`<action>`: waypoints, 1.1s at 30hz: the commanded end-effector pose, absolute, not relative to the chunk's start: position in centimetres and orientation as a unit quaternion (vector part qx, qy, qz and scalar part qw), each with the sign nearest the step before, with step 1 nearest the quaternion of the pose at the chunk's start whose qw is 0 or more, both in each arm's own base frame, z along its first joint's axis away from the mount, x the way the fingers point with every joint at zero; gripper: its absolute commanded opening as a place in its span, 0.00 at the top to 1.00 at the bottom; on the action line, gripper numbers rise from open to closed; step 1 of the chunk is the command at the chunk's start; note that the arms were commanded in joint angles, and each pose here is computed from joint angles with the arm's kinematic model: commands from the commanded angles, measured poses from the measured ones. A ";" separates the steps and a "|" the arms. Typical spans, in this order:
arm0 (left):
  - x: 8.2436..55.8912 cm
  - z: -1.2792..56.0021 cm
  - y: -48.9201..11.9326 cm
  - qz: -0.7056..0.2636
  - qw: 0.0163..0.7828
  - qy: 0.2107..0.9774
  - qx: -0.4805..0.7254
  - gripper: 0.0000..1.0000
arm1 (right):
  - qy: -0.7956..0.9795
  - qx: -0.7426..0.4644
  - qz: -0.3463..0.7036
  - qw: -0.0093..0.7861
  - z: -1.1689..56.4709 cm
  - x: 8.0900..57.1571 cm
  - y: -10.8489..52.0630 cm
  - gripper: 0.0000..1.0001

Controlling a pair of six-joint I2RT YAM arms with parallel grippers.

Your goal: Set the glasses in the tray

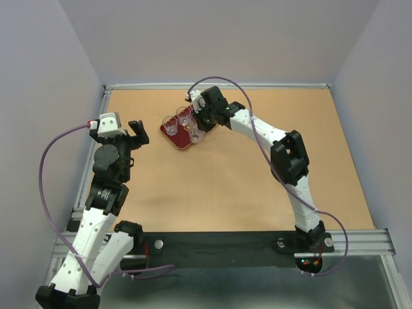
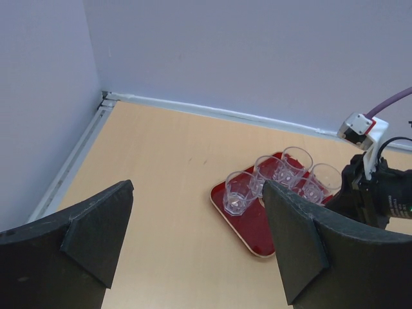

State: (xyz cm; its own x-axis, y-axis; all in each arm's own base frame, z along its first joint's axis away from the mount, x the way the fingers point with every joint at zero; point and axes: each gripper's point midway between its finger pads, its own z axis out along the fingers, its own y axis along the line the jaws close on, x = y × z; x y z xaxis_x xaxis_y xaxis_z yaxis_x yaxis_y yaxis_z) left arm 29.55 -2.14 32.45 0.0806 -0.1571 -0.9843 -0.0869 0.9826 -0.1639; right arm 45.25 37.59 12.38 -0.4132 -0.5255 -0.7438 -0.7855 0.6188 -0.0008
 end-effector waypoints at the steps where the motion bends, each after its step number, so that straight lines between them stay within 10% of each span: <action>1: 29.4 33.9 -1.9 -0.025 0.750 0.655 -0.092 0.07 | 0.796 -0.403 0.196 0.407 15.9 44.9 41.0 0.99; 33: 29.4 33.8 -2.3 -0.032 0.750 0.655 -0.082 0.07 | 0.781 -0.396 0.087 0.475 13.6 49.5 43.8 0.85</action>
State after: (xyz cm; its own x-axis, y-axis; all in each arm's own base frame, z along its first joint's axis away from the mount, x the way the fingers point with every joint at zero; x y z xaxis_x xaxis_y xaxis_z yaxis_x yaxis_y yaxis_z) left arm 29.51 -2.40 32.72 0.0882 -0.1596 -0.9832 -0.0699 0.9837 -0.1659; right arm 47.42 42.68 10.95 -0.3132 -0.5772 -0.7542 -0.7320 0.6527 -0.1956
